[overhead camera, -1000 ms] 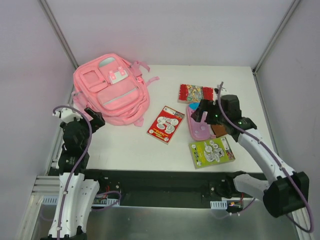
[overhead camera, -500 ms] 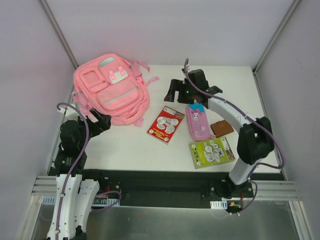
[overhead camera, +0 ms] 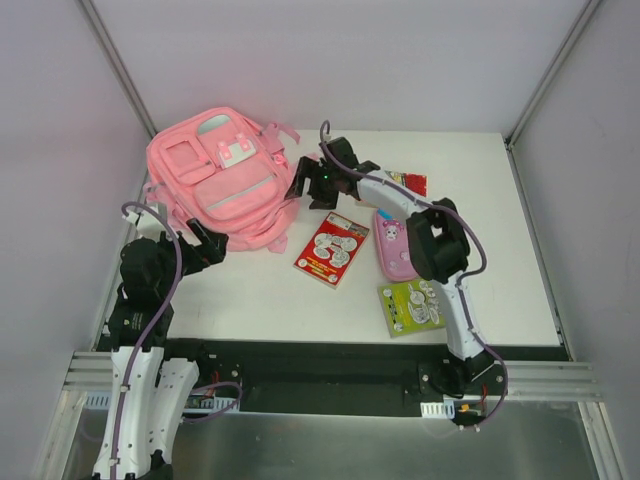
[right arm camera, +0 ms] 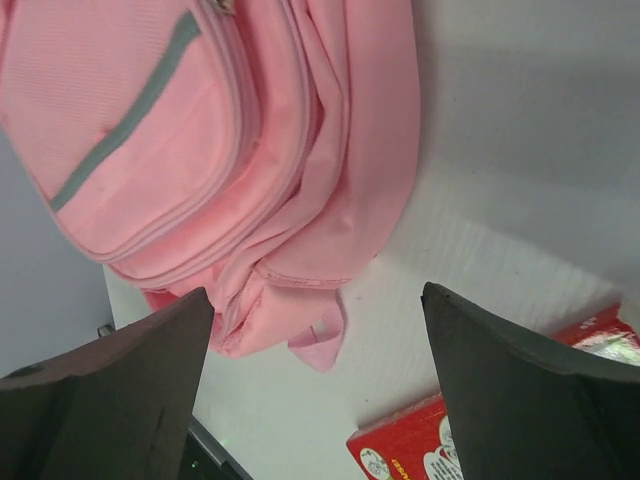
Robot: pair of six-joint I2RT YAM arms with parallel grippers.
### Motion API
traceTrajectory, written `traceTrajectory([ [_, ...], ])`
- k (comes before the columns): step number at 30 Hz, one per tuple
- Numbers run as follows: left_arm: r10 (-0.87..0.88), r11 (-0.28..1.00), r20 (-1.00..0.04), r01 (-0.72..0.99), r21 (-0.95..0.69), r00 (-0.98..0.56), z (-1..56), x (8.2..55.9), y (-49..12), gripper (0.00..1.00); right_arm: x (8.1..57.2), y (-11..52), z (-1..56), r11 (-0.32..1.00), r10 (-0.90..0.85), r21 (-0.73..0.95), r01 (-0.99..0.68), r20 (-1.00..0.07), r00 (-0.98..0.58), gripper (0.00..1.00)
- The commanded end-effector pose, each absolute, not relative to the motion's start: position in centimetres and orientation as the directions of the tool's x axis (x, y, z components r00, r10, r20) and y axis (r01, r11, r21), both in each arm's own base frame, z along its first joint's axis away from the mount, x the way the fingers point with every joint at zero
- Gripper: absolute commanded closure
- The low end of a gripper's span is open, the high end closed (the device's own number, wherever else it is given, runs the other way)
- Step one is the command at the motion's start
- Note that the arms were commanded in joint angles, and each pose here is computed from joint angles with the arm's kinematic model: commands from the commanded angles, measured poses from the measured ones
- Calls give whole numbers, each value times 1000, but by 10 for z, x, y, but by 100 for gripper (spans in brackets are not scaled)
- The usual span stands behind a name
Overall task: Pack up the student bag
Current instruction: Adjust the student bag at the center of the board.
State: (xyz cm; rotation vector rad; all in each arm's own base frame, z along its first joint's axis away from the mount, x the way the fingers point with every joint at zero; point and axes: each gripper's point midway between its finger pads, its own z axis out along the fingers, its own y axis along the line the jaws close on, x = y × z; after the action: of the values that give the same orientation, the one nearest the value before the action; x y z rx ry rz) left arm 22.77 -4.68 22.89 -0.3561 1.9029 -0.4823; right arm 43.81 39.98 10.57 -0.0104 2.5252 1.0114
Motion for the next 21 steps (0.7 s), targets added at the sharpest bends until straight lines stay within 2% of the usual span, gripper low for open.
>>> traceTrajectory([
  [1,-423,887,-836,31,-461,-351,247,224,-50,1,439,421,110,728,224,681,-75,-340,-913,11],
  [7,-421,888,-836,29,-460,-353,247,225,-50,1,436,441,88,722,220,689,-59,-309,-925,8],
  [11,-427,885,-833,27,-465,-353,246,224,-50,1,436,441,71,738,241,675,-15,-284,-928,11],
  [13,-426,883,-831,34,-467,-358,246,224,-51,1,433,439,64,746,244,666,-4,-278,-929,17],
  [15,-411,882,-833,70,-466,-370,247,222,-57,1,430,442,64,736,239,677,-13,-278,-931,31],
  [17,-377,893,-848,96,-439,-372,249,222,-58,1,422,449,61,719,221,694,-29,-268,-938,34],
  [18,-366,898,-855,103,-428,-367,250,222,-58,1,416,453,62,711,200,702,-45,-263,-944,48],
  [19,-352,904,-863,106,-414,-363,251,222,-57,1,411,455,61,712,187,700,-53,-262,-947,55],
  [20,-347,907,-867,106,-407,-357,253,222,-56,1,399,458,59,715,172,696,-58,-256,-951,67],
  [21,-344,909,-869,105,-403,-356,255,222,-55,1,393,458,57,723,165,688,-64,-262,-951,72],
])
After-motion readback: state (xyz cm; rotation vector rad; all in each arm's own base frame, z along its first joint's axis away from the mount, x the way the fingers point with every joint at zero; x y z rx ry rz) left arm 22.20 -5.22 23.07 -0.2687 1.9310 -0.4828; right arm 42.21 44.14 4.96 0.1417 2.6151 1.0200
